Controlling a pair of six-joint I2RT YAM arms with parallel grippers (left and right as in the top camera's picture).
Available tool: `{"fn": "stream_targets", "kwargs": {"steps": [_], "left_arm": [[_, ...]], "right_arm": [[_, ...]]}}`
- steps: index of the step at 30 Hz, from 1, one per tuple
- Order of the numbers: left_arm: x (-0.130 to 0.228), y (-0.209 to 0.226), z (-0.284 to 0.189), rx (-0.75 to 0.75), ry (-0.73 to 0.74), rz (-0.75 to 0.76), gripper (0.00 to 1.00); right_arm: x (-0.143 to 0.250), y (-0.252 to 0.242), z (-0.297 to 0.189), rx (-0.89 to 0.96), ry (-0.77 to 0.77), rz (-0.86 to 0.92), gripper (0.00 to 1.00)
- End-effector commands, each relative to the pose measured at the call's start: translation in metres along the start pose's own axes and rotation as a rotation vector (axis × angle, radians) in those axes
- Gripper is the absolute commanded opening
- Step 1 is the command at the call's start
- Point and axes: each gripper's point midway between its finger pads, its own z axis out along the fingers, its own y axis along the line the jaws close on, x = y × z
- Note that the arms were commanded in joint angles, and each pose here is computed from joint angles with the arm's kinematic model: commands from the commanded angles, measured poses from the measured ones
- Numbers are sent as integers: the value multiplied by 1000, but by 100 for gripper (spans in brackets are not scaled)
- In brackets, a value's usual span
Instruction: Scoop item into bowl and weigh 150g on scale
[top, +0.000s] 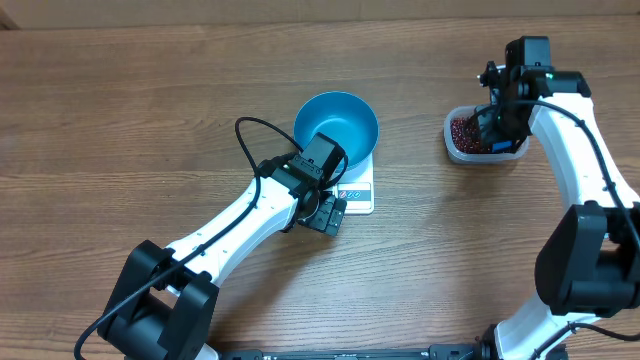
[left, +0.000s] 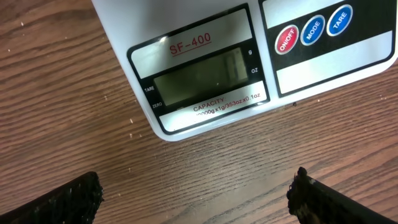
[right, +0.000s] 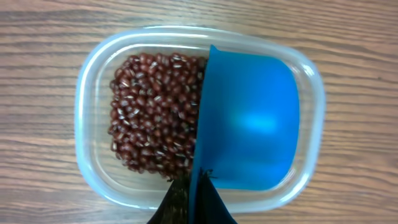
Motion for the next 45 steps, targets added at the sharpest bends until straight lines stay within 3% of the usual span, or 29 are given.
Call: {"fn": "stream_targets", "kwargs": {"steps": [1,12,21,25,34,45], "left_arm": [[1,2,-3,-11,-11,-12,100],[1,2,-3,-11,-10,-6,100],[2,2,-3,-12,-6,-2,99],[2,2,-3,-12,-7,-2,100],[2,2,-3,-11,-8,-3,99],[2,2,-3,-13,-7,-3,100]], "right_arm": [[21,13,26,-84,58,36,4],[21,16,30,-102,55,200,4],[12,24,14,-470,-12,347,4],[14,7,11,-514,-29,410,4],[26,3,20,-524,-17,436,4],[16,24,7,-725,-75,450,4]]}}
